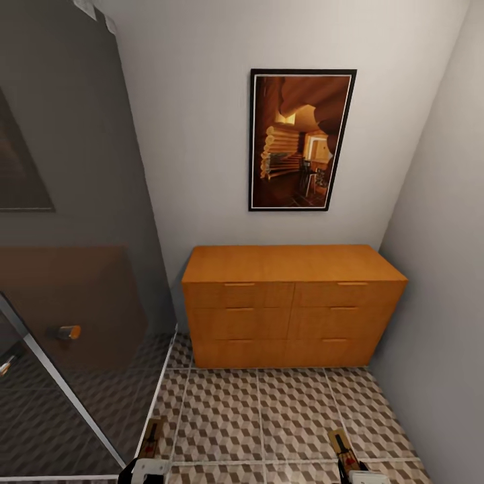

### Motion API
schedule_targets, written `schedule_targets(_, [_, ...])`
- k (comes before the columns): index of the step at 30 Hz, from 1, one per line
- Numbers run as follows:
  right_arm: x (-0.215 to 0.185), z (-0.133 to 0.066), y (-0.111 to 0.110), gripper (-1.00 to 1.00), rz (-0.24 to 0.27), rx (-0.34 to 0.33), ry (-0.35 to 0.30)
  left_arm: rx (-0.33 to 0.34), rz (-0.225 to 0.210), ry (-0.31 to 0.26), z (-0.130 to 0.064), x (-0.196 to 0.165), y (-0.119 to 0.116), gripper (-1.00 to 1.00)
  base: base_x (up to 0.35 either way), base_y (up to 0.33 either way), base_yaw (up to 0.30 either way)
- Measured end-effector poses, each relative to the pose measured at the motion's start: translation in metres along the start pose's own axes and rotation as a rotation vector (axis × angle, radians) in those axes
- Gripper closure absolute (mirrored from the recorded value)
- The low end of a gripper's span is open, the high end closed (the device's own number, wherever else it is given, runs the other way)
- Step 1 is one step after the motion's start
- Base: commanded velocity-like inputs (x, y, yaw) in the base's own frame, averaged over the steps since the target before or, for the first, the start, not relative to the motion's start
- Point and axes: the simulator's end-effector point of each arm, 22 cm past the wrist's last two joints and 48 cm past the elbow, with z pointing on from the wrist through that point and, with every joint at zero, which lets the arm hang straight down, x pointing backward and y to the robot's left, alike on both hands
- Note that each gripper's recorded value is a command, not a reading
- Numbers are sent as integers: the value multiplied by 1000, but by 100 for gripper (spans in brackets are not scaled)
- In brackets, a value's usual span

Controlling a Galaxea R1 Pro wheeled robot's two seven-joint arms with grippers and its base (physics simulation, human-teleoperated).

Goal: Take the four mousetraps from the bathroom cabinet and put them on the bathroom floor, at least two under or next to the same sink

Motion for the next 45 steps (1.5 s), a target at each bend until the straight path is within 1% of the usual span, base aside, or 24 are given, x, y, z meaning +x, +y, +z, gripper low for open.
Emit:
schedule_targets(5, [0,0,0,100,0,0,0,0,0,0,0,0,0,100,-29,0,0])
schedule_targets(20, [0,0,1,100,1,-1,1,0,1,2,0,0,0,100,-290,0,0])
schedule_targets(26, [0,0,2,100,2,-1,0,4,0,1,0,0,-2,100,-60,0,19])
schedule_targets(31, [0,0,2,100,3,-2,1,4,-1,1,0,0,-3,100,-3,0,207])
schedule_targets(45, [0,0,2,100,2,-2,2,4,-1,1,0,0,-3,100,0,0,283])
